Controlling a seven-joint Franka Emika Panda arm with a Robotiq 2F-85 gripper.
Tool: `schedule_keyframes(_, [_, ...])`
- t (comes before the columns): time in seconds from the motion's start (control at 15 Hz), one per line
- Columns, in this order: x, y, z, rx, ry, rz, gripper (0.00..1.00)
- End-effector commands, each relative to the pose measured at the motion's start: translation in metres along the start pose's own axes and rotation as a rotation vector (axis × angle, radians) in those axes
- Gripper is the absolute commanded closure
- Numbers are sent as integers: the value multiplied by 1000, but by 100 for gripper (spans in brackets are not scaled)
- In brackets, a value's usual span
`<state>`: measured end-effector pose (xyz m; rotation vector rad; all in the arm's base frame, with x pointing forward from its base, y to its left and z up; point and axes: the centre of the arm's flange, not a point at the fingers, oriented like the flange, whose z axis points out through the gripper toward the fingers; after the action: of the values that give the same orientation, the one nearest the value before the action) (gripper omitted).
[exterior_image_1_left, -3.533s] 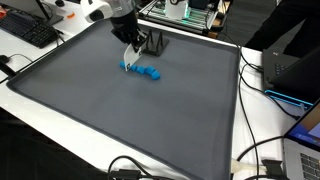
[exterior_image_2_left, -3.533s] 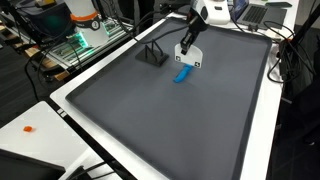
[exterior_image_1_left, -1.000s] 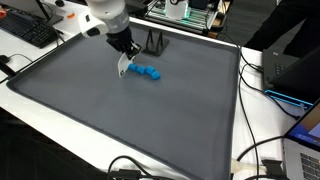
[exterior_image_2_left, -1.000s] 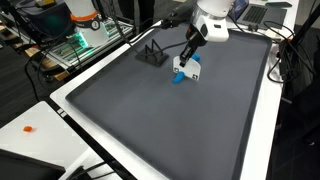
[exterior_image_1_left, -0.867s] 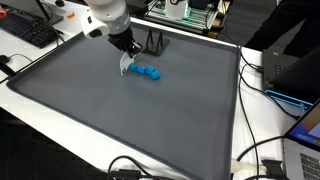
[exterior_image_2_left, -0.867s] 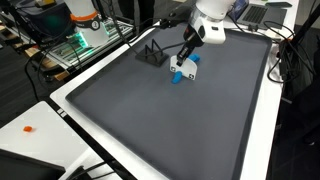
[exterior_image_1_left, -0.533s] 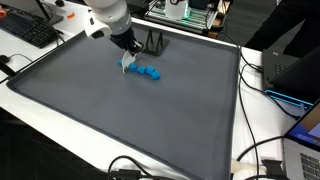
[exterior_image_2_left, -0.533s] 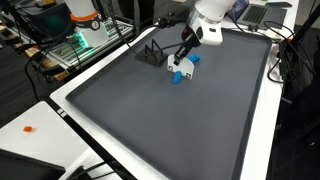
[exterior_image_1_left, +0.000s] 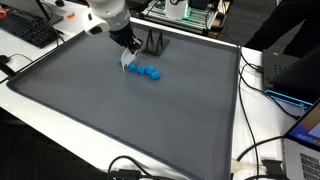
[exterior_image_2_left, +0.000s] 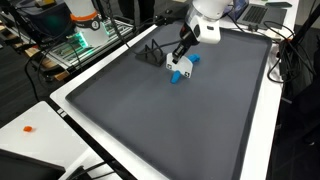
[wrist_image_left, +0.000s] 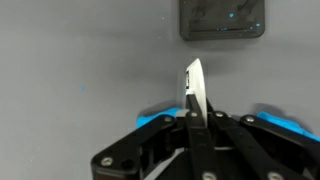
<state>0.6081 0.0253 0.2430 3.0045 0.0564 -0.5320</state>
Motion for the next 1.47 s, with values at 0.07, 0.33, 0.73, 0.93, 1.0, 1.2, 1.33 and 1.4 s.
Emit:
schedule_keyframes(0.07, [-35,9,-17,97,30,66,99])
schedule_keyframes(0.33, [-56,6,-33,230,49,194,99])
schedule_keyframes(0.73, [-88,-6,-42,321,40,505,99])
schedule_keyframes(0.93, [-102,-11,-37,361,20,639,99])
schedule_keyframes(1.0, [-107,-12,-35,379,7,672,99])
schedule_keyframes(1.2, [-118,-16,-23,425,-18,773,99])
schedule_keyframes(1.33, [-124,-16,-15,445,-31,838,99])
schedule_keyframes(1.4, [-126,-16,-11,456,-37,865,99])
